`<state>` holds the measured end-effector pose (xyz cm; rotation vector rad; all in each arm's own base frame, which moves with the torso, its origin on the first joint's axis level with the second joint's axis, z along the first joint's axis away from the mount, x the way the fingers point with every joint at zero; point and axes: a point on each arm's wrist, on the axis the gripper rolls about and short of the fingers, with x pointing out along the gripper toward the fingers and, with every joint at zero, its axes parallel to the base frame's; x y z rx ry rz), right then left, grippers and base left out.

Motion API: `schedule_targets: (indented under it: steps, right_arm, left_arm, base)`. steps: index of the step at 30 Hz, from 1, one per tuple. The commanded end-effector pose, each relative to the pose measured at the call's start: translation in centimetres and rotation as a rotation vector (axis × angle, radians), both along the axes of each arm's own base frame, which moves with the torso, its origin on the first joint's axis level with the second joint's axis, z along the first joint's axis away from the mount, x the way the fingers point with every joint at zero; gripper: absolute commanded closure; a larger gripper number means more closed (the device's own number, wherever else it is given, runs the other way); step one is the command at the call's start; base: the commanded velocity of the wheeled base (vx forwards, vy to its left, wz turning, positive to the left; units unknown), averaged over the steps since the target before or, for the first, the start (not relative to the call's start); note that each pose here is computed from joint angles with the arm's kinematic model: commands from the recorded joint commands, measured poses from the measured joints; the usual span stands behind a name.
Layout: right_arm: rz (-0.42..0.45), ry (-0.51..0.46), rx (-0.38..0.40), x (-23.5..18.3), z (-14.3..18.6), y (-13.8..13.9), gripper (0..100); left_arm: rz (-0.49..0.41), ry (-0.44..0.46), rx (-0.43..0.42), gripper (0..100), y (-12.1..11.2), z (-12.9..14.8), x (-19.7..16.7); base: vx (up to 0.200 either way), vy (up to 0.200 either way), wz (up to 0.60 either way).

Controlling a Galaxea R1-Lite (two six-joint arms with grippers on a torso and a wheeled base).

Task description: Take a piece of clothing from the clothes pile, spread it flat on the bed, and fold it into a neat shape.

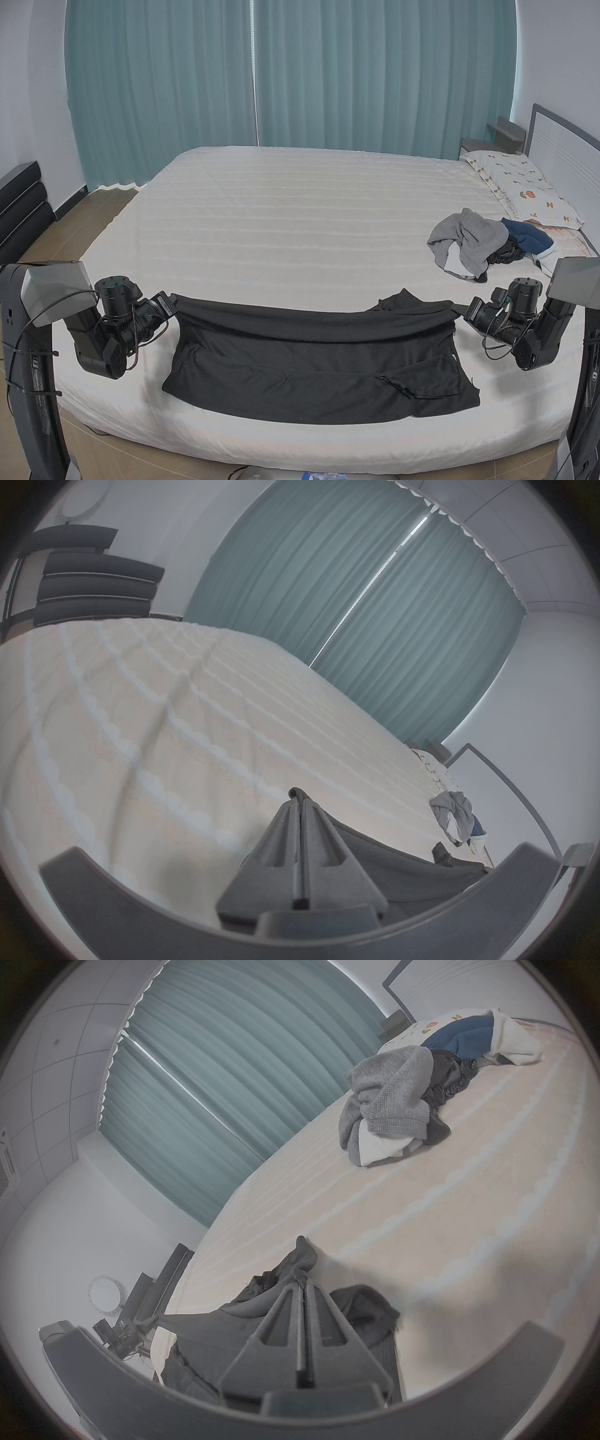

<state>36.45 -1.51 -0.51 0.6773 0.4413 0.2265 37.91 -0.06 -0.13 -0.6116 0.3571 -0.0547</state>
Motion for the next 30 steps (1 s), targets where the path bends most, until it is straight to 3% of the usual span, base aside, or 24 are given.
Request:
schedule_targets:
  steps: [1, 6, 13, 22, 30]
  right_arm:
    - [0.016, 0.047, -0.012, -2.7, -0.2, -0.2, 100]
    - [0.059, 0.09, -0.058, -5.2, -1.2, -0.8, 100]
    - [0.063, 0.001, -0.034, -5.2, -1.3, -0.3, 100]
    - [0.013, -0.114, -0.073, 0.4, -1.2, 0.8, 100]
    - [-0.064, -0.213, -0.104, 5.5, -0.9, 1.9, 100]
  left_arm:
    - [-0.008, 0.033, 0.034, 100, 0.4, -0.8, -2.8]
    - [-0.036, 0.062, 0.072, 100, 0.3, -1.7, -5.3]
    - [-0.027, 0.033, 0.071, 100, 0.1, -2.3, -5.4]
    - [0.003, -0.052, 0.023, 100, 0.2, -1.9, -0.9]
    - [0.107, -0.106, -0.028, 100, -0.2, -0.2, 3.7]
  base:
    - [0.0, 0.0, 0.0]
    - [0.0, 0.0, 0.0]
    - [0.0, 0.0, 0.0]
    - [0.0, 0.0, 0.0]
    - [0.0, 0.0, 0.0]
